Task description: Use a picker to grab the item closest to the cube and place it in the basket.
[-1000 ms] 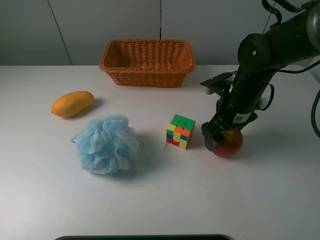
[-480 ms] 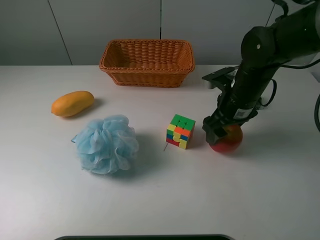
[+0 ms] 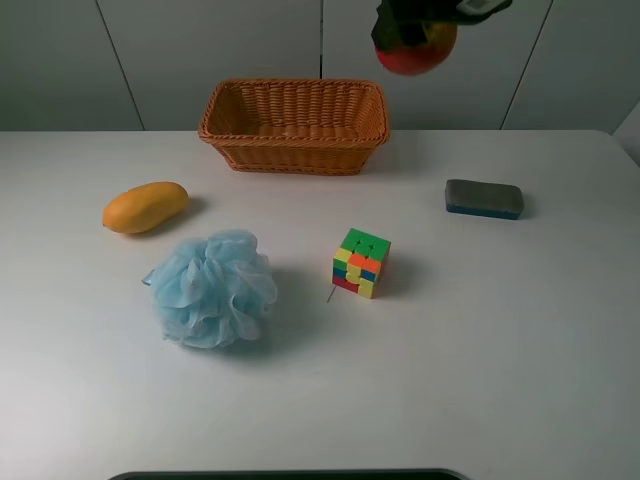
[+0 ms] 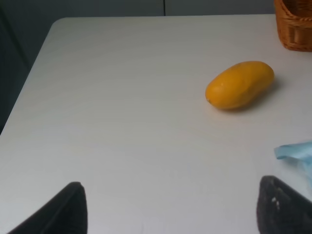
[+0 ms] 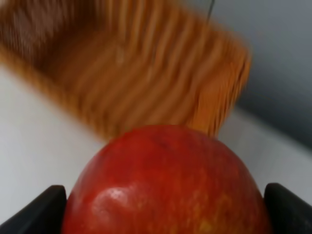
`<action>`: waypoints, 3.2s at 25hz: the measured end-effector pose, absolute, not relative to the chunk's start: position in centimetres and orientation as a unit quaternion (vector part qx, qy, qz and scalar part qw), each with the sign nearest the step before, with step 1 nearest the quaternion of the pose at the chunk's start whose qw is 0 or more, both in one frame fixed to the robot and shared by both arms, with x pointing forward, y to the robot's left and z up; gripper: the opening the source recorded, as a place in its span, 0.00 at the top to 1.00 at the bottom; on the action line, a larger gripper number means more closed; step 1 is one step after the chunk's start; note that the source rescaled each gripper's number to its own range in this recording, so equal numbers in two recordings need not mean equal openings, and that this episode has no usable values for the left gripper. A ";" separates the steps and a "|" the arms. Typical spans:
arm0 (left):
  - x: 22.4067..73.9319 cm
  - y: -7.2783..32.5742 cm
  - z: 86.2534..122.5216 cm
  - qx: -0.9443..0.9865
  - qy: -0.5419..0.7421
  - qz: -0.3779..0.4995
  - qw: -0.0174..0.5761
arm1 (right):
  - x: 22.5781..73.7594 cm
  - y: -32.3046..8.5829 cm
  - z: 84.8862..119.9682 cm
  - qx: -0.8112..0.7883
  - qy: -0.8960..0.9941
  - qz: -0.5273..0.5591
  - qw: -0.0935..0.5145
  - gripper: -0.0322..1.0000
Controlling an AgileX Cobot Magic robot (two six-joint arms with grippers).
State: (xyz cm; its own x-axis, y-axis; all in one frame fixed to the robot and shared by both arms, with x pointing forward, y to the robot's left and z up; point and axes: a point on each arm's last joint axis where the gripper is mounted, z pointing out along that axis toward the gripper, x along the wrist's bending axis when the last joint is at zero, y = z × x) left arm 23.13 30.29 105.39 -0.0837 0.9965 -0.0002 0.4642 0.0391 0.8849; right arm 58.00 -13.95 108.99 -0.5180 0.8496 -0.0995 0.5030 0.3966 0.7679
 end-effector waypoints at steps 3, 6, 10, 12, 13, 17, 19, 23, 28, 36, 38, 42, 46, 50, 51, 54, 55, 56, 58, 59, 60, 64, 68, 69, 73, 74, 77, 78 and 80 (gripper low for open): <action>23.1 30.3 105.4 0.579 0.630 0.380 0.350 | 60.2 -11.3 109.2 0.412 0.781 0.394 0.255 0.94; 23.1 30.3 105.4 0.579 0.630 0.380 0.350 | 63.1 -8.6 107.5 0.405 0.777 0.410 0.254 0.94; 23.1 30.3 105.4 0.579 0.630 0.380 0.350 | 67.4 -5.7 103.0 0.403 0.786 0.400 0.245 0.94; 23.1 30.3 105.4 0.579 0.630 0.380 0.350 | 69.0 -4.8 100.1 0.410 0.793 0.387 0.231 0.94; 23.1 30.3 105.4 0.579 0.630 0.380 0.350 | 69.6 -4.4 99.3 0.414 0.793 0.387 0.225 0.94; 23.1 30.3 105.4 0.579 0.630 0.380 0.350 | 70.8 -3.6 95.1 0.430 0.805 0.361 0.193 0.94; 23.1 30.3 105.4 0.579 0.630 0.380 0.350 | 70.8 -3.5 94.3 0.432 0.809 0.353 0.187 0.94; 23.1 30.3 105.4 0.579 0.630 0.380 0.350 | 70.9 -3.5 94.4 0.430 0.808 0.355 0.189 0.94; 23.1 30.3 105.4 0.579 0.630 0.380 0.350 | 71.0 -3.5 94.5 0.425 0.811 0.354 0.192 0.13; 23.1 30.3 105.4 0.579 0.630 0.380 0.350 | 71.0 -3.5 94.5 0.421 0.814 0.352 0.192 0.00; 23.1 30.3 105.4 0.579 0.630 0.380 0.350 | 70.9 -3.5 94.7 0.420 0.815 0.351 0.191 0.00; 23.1 30.3 105.4 0.579 0.630 0.380 0.350 | 70.2 -3.9 97.0 0.409 0.826 0.337 0.191 0.00; 23.1 30.3 105.4 0.579 0.630 0.380 0.350 | 68.3 -5.0 102.4 0.394 0.840 0.318 0.193 0.00; 23.1 30.3 105.4 0.579 0.630 0.380 0.350 | 65.6 -8.7 109.7 0.404 0.841 0.295 0.206 0.00; 23.1 30.3 105.4 0.579 0.630 0.380 0.350 | 64.8 -10.1 111.5 0.411 0.839 0.285 0.216 0.00; 23.1 30.3 105.4 0.579 0.630 0.380 0.350 | 62.5 -14.9 116.2 0.442 0.827 0.251 0.239 0.00; 23.1 30.3 105.4 0.579 0.630 0.380 0.350 | 61.4 -16.5 117.6 0.454 0.822 0.241 0.243 0.00; 23.1 30.3 105.4 0.579 0.630 0.380 0.350 | 60.7 -18.2 118.7 0.470 0.814 0.233 0.249 0.00; 23.1 30.3 105.4 0.579 0.630 0.380 0.350 | 58.6 -21.5 121.5 0.496 0.790 0.237 0.270 0.00; 23.1 30.3 105.4 0.579 0.630 0.380 0.350 | 57.7 -22.7 122.4 0.506 0.780 0.238 0.279 0.00; 23.1 30.3 105.4 0.579 0.630 0.380 0.350 | 56.4 -24.2 123.4 0.518 0.768 0.241 0.291 0.00; 23.1 30.3 105.4 0.579 0.630 0.380 0.350 | 50.4 -28.9 126.2 0.558 0.719 0.247 0.333 0.00; 23.1 30.3 105.4 0.579 0.630 0.380 0.350 | 44.0 -31.3 126.5 0.586 0.685 0.240 0.361 0.00; 23.1 30.3 105.4 0.579 0.630 0.380 0.350 | 42.3 -31.6 126.3 0.591 0.677 0.241 0.367 0.00; 23.1 30.3 105.4 0.579 0.630 0.380 0.350 | 36.2 -31.0 124.3 0.585 0.667 0.270 0.374 0.00; 23.1 30.3 105.4 0.579 0.630 0.380 0.350 | 35.1 -30.7 123.6 0.579 0.668 0.282 0.372 0.00; 23.1 30.3 105.4 0.579 0.630 0.380 0.350 | 31.3 -29.9 121.5 0.562 0.665 0.314 0.378 0.00; 23.1 30.3 105.4 0.579 0.630 0.380 0.350 | 30.2 -29.7 120.6 0.559 0.665 0.320 0.379 0.00; 23.1 30.3 105.4 0.579 0.630 0.380 0.350 | 28.3 -29.4 118.7 0.554 0.659 0.332 0.386 0.00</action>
